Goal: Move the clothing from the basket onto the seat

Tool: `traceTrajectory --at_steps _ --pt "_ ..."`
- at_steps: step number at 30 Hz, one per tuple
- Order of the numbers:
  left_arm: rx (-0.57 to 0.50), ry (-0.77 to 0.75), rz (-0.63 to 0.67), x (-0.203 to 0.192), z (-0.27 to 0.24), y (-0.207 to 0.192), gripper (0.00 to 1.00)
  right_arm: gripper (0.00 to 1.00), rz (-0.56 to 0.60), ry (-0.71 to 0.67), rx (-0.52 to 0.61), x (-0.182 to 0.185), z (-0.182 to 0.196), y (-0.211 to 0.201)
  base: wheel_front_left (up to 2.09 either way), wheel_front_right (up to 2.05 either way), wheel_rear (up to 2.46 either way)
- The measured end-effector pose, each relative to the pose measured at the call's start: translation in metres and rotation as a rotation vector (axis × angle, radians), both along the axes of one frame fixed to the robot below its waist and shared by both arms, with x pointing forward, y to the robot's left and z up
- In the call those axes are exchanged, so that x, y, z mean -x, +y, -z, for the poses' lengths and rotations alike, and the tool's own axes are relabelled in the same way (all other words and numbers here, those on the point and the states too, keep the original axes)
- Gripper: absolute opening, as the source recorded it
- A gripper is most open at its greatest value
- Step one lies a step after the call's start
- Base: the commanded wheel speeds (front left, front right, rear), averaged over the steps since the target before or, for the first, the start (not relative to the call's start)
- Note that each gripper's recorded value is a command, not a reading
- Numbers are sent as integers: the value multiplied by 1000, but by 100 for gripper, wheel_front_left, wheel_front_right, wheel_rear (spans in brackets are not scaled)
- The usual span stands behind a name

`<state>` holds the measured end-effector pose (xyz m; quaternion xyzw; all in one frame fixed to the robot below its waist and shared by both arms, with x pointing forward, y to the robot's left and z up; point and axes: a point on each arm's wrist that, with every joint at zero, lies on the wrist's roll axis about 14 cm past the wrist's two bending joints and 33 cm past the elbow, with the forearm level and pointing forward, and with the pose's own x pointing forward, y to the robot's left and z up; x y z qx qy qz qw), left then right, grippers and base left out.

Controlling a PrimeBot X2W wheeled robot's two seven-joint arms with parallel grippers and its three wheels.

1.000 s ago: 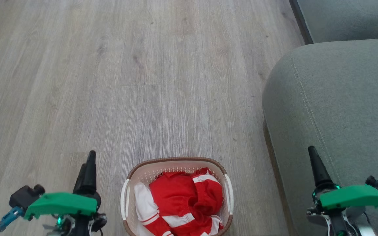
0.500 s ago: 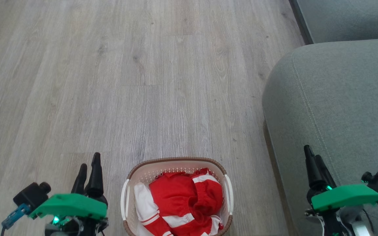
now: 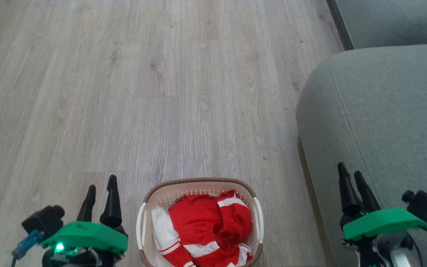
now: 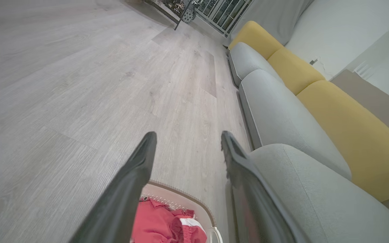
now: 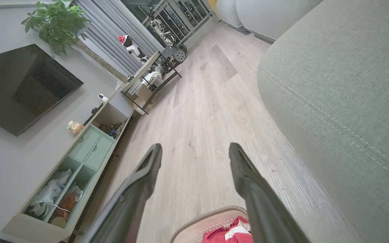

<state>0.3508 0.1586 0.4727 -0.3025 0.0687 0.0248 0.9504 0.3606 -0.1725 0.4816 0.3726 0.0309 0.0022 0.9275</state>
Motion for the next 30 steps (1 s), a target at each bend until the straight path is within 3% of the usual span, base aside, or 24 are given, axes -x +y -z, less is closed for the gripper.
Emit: traceTrajectory --at_steps 30 --pt "-368 -98 26 7 -15 -6 100 100 -55 -111 343 -2 -19 15 0 0 0"
